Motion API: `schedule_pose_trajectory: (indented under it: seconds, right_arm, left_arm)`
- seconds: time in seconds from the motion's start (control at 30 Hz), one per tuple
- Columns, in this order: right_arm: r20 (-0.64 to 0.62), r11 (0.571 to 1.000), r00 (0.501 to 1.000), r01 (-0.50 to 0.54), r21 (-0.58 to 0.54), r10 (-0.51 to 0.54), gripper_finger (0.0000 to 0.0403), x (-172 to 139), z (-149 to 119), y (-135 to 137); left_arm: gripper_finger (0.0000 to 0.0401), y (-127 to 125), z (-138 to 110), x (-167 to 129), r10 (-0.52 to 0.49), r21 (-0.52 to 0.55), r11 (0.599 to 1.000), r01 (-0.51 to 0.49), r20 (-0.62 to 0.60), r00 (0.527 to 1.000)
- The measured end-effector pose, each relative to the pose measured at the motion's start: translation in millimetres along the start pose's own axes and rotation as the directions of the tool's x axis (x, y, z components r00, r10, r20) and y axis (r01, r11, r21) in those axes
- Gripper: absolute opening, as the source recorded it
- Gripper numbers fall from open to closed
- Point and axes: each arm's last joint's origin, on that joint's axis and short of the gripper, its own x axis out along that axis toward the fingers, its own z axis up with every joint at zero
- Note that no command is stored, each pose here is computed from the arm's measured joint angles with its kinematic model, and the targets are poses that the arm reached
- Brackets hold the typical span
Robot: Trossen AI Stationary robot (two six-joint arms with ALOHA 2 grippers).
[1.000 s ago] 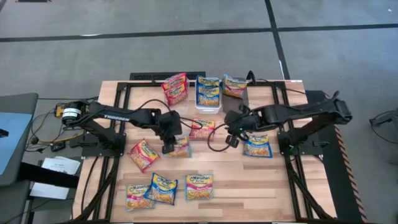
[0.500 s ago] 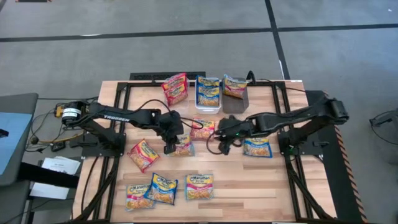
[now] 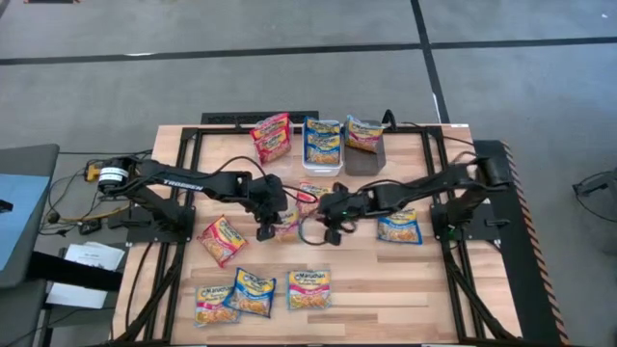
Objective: Sort Maruchan noodles
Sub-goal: Put the light blue noodle pack into the black bin
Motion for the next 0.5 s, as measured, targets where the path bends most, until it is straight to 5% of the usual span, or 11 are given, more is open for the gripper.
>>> schedule_pose_trajectory:
  seconds: [0.5]
  right_arm:
    - [0.014, 0.997, 1.0, -0.014, -0.073, 0.015, 0.0133, 23, 27, 6]
  left_arm:
    - [0.0, -1, -2, 16, -0.003, 0.013, 1.0, 0.003, -0.033, 0.999]
